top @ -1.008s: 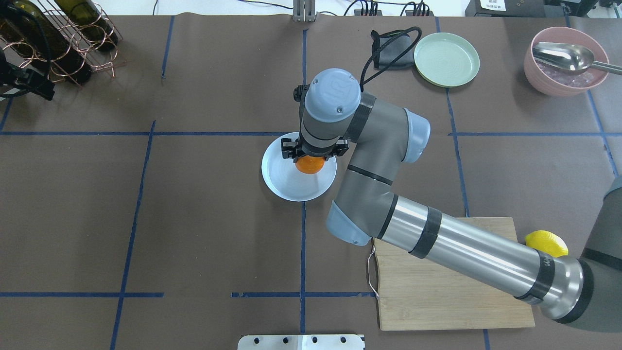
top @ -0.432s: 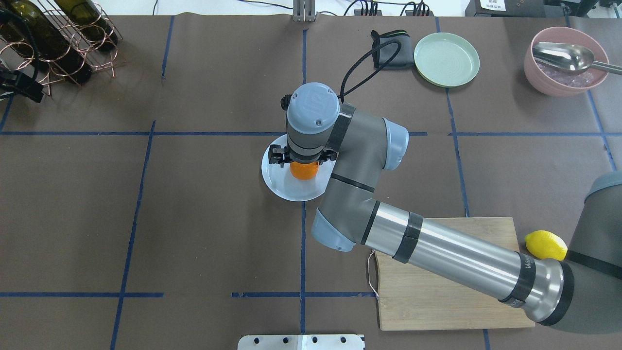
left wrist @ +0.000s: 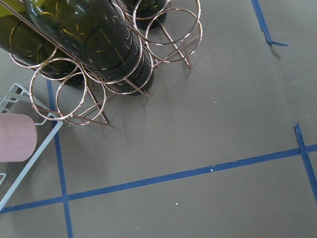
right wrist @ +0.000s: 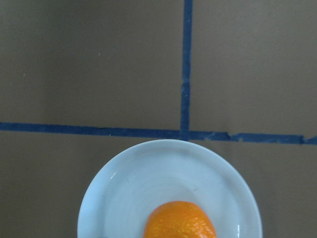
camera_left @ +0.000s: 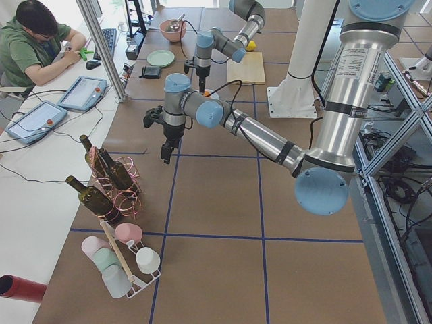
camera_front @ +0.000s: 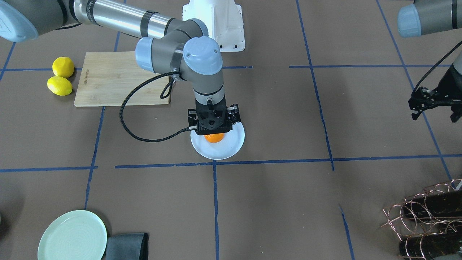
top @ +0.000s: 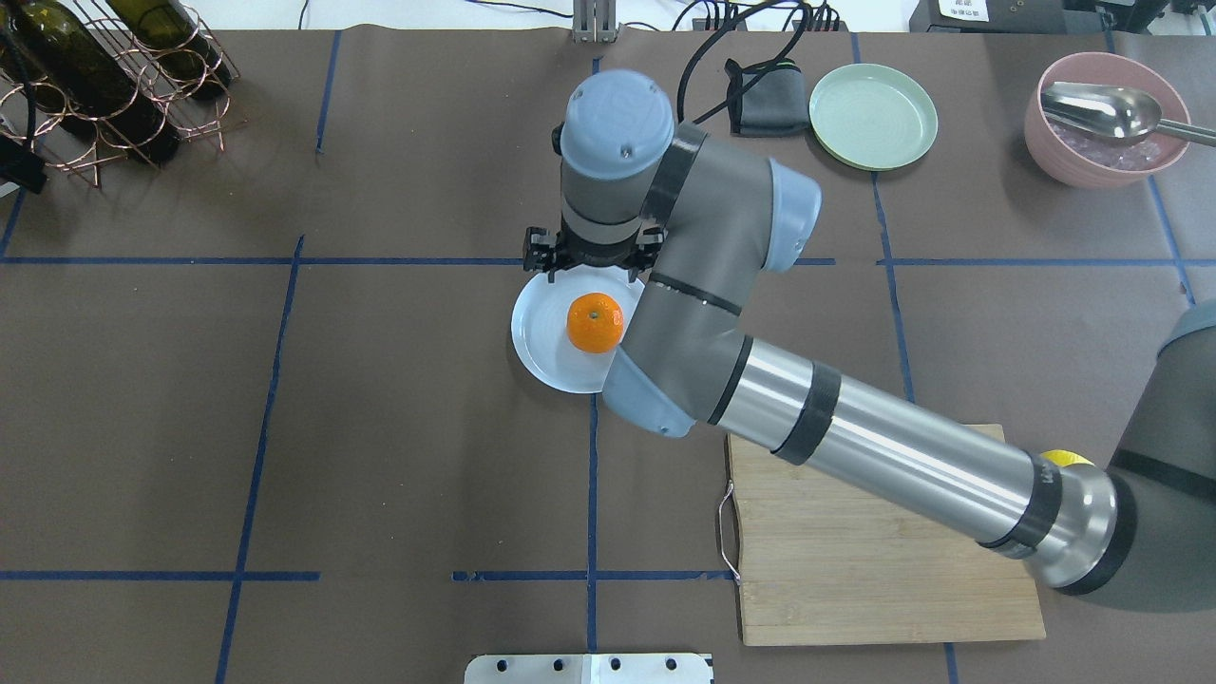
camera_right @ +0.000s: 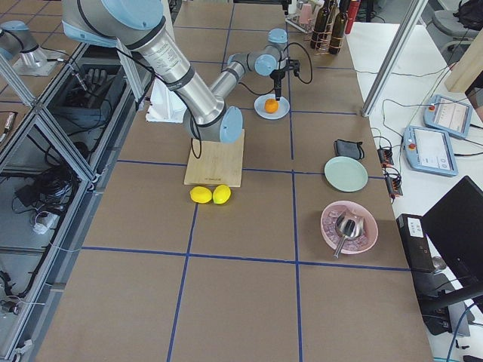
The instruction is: Pick orange to plate
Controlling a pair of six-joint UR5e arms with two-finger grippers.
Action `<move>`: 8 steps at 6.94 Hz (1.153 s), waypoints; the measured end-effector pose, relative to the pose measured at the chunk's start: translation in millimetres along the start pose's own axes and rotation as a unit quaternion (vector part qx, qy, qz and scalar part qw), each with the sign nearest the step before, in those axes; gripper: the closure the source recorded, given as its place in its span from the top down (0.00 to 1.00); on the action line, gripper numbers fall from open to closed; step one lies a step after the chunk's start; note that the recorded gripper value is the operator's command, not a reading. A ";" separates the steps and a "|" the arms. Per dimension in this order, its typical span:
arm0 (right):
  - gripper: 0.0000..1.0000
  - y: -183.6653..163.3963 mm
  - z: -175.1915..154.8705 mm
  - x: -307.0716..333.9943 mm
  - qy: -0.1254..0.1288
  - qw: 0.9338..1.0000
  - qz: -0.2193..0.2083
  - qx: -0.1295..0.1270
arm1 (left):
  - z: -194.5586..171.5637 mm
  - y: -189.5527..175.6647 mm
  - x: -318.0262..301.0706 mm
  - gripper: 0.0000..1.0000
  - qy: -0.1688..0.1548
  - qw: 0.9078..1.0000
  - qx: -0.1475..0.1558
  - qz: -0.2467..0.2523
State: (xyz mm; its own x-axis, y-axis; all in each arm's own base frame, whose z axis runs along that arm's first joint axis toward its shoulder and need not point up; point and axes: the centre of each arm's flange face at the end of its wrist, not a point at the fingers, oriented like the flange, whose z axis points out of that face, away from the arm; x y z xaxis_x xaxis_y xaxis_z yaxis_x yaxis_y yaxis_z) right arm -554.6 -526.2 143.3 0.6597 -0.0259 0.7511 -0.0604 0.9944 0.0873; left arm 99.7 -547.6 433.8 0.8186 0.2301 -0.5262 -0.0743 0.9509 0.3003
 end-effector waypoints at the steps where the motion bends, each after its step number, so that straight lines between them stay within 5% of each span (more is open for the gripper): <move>1: 1.00 -13.6 -34.3 34.1 0.004 1.000 -0.006 -0.007 | -0.8 9.9 -25.9 1.00 0.013 1.000 -0.009 0.014; 5: 1.00 -66.5 -130.5 310.7 0.009 0.996 -0.081 -0.026 | 35.7 86.2 -179.6 1.00 0.067 0.996 -0.059 0.028; 8: 1.00 -87.8 -143.8 517.8 0.016 0.991 -0.122 -0.051 | 51.7 126.4 -214.8 1.00 0.079 0.994 -0.077 -0.009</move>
State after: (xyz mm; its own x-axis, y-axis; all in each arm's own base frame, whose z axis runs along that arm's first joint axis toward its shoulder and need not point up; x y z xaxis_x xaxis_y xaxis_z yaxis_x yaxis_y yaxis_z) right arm -100.0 -612.1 430.5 0.6688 -0.2646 0.6947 0.1790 0.9644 0.1949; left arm -56.0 -487.5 625.9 0.7213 0.2310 -0.6530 -0.1574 0.9728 0.1703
